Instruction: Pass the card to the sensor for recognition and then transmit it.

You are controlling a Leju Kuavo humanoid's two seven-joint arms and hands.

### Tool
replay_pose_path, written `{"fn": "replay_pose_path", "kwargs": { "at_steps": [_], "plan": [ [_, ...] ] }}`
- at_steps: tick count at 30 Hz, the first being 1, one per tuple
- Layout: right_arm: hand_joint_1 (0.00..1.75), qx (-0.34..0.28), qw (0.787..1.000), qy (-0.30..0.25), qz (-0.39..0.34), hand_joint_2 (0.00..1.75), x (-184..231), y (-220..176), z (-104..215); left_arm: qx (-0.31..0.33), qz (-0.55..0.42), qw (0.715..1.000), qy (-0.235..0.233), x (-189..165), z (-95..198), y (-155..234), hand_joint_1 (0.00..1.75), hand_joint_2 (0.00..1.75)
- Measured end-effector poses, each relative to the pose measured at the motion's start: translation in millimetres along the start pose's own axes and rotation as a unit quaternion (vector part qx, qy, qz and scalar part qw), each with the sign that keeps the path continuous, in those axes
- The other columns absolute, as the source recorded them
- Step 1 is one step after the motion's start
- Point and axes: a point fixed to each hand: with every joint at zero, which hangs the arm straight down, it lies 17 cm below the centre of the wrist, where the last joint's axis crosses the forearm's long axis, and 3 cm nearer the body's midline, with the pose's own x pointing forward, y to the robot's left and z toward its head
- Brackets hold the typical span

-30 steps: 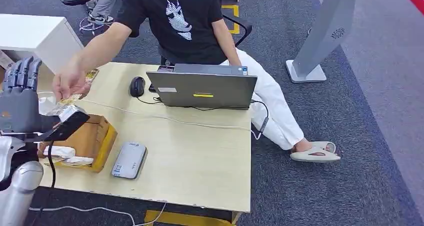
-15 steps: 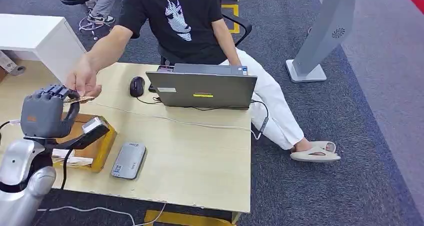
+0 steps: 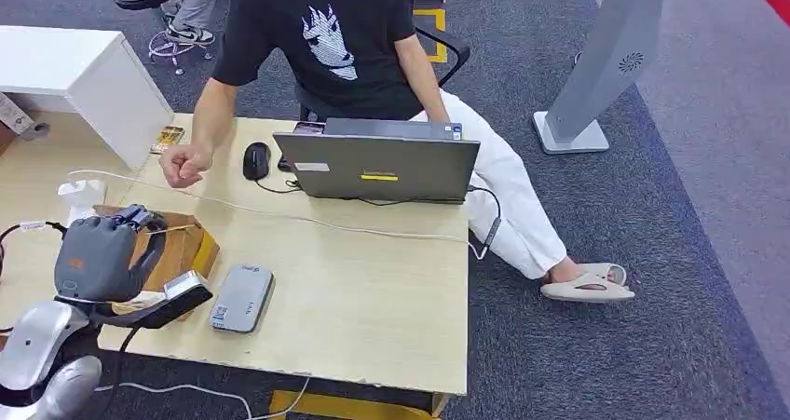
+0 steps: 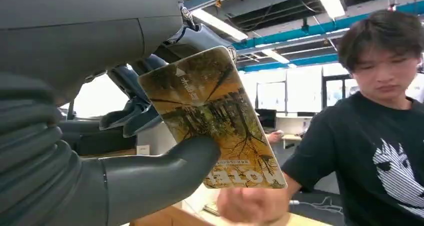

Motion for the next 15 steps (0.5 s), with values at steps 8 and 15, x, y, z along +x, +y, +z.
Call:
{"fn": "replay_pose_path", "kwargs": {
  "at_steps": [8,15],
  "plan": [
    [0.00,0.014,0.998,0.010,-0.066,1.75,15.7,6.9,2.7,-0.083,0.020,0.996,-0.038,27.1,56.6,-22.4,1.75,1.75],
    [0.00,0.022,0.998,-0.024,-0.047,1.75,48.4,15.2,6.0,-0.156,0.031,0.987,-0.032,39.3,103.7,-50.9,1.75,1.75]
  ]
}}
